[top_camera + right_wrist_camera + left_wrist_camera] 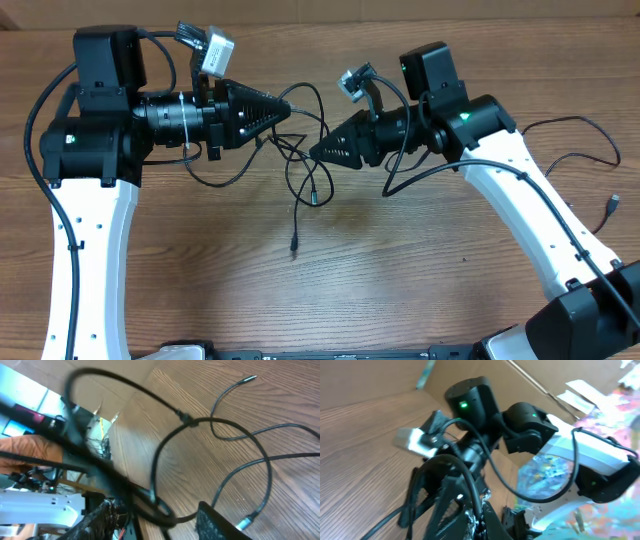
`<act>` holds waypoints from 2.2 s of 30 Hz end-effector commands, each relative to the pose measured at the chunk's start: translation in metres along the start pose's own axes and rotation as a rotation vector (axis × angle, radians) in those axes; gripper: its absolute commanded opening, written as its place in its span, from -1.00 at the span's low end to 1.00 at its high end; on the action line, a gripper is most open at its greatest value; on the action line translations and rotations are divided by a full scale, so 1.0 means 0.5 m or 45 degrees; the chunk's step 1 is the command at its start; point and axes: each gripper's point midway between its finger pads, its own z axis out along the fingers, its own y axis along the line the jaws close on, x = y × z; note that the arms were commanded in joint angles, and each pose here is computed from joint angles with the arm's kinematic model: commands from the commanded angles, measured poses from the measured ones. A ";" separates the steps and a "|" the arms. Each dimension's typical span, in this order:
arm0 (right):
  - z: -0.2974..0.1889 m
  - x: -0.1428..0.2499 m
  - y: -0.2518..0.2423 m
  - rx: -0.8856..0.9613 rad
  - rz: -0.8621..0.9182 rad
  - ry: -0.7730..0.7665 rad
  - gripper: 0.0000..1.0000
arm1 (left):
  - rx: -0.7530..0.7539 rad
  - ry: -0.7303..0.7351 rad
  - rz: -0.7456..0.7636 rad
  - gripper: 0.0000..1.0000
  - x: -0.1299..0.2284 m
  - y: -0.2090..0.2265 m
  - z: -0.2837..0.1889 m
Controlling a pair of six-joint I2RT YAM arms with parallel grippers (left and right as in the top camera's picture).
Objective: Untangle cables
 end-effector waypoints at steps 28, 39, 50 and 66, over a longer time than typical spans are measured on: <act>-0.011 -0.012 0.017 0.063 -0.071 -0.020 -0.34 | -0.195 0.029 0.026 -0.92 0.003 0.038 -0.005; -0.017 -0.011 0.090 -0.195 -0.188 -0.026 -0.14 | -0.194 0.027 0.030 -0.92 0.002 0.038 -0.004; -0.038 0.014 0.174 -0.516 -0.196 -0.005 0.13 | -0.383 -0.037 0.030 -0.92 -0.034 0.088 -0.016; -0.061 0.011 0.232 -0.744 -0.291 -0.042 0.14 | -0.379 -0.080 0.007 -0.91 -0.053 0.087 -0.016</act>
